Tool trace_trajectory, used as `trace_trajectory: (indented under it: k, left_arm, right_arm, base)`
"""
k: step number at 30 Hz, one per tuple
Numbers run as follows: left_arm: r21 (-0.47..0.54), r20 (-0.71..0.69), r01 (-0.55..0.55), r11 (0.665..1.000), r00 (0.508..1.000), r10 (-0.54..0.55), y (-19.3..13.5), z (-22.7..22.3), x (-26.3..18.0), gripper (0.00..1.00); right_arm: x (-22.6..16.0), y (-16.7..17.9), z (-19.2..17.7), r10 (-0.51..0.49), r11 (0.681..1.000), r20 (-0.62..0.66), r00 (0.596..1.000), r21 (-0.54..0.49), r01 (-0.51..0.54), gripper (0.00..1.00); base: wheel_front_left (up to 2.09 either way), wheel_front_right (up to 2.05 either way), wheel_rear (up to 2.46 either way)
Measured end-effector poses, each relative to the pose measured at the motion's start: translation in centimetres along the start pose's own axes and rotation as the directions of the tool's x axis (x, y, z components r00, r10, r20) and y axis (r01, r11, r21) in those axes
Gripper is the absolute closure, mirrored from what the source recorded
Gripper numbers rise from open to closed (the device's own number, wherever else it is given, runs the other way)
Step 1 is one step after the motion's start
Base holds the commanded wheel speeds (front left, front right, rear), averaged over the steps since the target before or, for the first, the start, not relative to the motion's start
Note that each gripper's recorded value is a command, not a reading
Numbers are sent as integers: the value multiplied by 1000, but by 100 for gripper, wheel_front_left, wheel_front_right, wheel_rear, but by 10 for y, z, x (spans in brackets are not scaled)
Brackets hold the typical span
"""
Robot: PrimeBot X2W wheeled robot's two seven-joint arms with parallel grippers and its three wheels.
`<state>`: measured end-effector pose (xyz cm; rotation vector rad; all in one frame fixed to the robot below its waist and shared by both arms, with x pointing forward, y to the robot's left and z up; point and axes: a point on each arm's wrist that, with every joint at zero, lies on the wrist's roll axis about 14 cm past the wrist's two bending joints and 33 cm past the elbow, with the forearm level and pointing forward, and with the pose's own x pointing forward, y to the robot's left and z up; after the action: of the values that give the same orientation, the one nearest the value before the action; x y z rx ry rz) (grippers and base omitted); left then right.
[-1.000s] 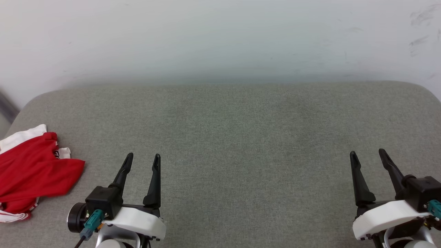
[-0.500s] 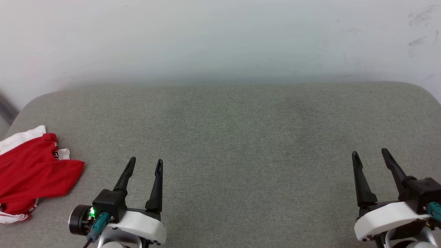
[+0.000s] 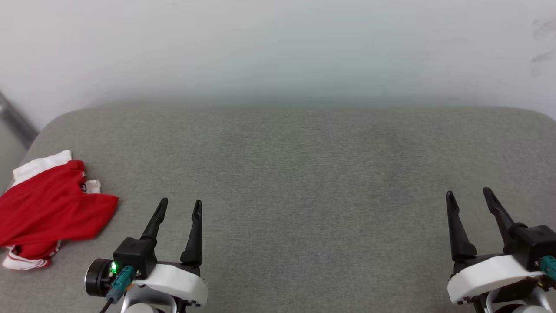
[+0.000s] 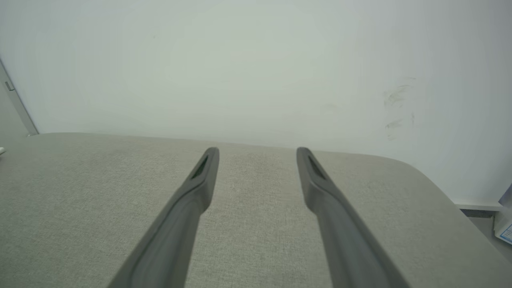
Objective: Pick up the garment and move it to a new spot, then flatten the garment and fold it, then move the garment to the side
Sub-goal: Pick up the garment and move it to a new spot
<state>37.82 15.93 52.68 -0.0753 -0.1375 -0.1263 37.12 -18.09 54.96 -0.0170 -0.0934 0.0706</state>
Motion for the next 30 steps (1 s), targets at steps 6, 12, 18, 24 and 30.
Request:
trace_trajectory:
  k: [6,12,18,24,30]
  left_arm:
    - [12,-1,-83,996,997,83,24,1,-11,0]
    - [33,1,-206,978,979,206,62,5,-33,0]
    - [56,17,-327,943,945,327,100,13,-62,0]
    - [63,38,-444,894,896,442,131,23,-97,0]
    - [61,51,-537,841,843,535,154,29,-131,0]
  right_arm:
    - [11,27,1,81,997,3,997,-2,-81,0]
    - [25,66,1,195,981,3,981,10,-195,0]
    - [38,115,1,327,944,9,945,26,-328,0]
    - [43,165,1,458,888,16,889,43,-458,0]
    - [42,208,4,561,826,27,827,55,-562,0]
  base:
    - [0,0,0]
    - [0,0,0]
    - [0,0,0]
    - [0,0,0]
    - [0,0,0]
